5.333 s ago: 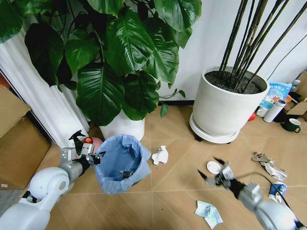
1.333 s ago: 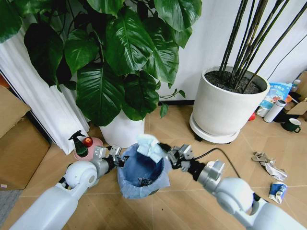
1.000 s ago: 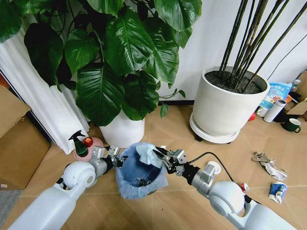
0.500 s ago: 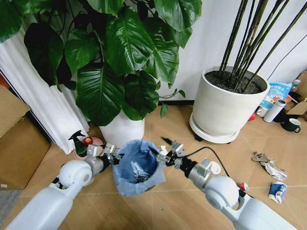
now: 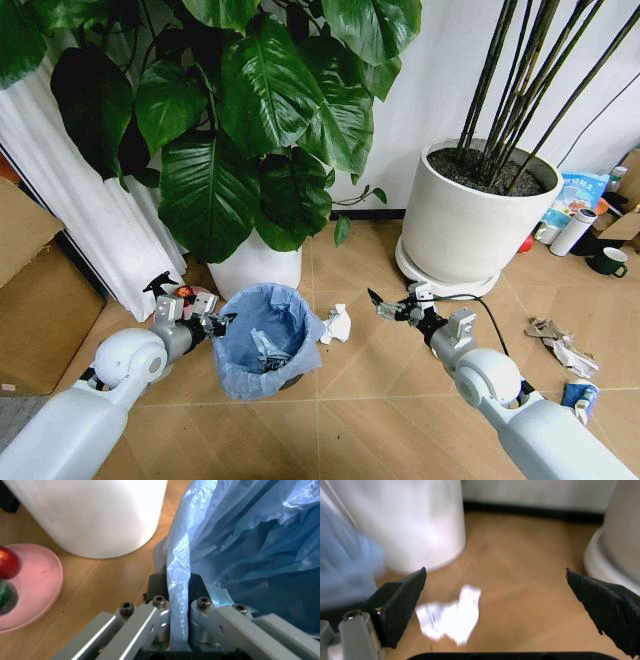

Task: Pick up the trash bin and place the garbage on the floor into it.

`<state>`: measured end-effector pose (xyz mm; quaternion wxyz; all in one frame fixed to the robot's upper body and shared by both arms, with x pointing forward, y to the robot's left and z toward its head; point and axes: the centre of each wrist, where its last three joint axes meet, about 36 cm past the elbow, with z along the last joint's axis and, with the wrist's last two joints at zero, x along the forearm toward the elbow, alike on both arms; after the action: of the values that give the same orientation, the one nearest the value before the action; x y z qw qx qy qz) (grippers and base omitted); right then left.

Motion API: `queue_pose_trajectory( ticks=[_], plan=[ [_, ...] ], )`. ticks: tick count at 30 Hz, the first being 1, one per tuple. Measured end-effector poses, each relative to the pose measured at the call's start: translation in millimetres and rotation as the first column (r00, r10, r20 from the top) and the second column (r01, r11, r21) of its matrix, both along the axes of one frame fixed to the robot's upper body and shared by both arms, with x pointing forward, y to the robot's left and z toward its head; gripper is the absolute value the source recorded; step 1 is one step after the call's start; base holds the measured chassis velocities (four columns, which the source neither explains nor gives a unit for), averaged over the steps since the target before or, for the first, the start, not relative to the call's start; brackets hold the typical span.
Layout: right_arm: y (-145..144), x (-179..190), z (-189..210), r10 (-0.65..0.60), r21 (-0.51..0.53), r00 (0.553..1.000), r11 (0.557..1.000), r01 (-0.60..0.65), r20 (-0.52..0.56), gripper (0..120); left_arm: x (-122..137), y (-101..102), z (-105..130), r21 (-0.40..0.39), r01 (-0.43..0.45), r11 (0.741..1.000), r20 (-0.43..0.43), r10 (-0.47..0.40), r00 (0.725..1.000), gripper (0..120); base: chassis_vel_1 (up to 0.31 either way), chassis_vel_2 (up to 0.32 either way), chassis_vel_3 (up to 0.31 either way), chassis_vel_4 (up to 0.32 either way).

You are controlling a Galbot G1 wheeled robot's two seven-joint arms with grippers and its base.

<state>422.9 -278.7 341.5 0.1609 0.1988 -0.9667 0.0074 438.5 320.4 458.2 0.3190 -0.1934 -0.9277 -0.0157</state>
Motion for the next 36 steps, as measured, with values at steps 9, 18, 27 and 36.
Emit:
queue_pose_trajectory(
  ticks=[9,18,27,36],
  plan=[
    [61,39,-95,0.054,0.042,0.990,0.998,-0.049,-0.133,100,-3,1,18,-0.006,0.009,1.000,0.034,-0.009,0.999,0,0.000,0.000,0.000,0.000],
    [94,68,-131,0.039,0.039,0.981,0.999,-0.032,-0.190,100,-3,5,27,-0.003,0.009,1.000,0.051,-0.009,0.999,0,0.000,0.000,0.000,0.000],
    [96,97,-144,0.029,0.006,0.982,1.000,-0.029,-0.185,100,-6,4,35,-0.003,0.023,1.000,0.060,-0.023,0.998,0,0.000,0.000,0.000,0.000],
    [109,100,-156,0.065,0.017,0.976,0.998,-0.063,-0.208,100,-10,5,41,0.010,0.023,1.000,0.065,-0.023,0.998,0,0.000,0.000,0.000,0.000]
  ],
)
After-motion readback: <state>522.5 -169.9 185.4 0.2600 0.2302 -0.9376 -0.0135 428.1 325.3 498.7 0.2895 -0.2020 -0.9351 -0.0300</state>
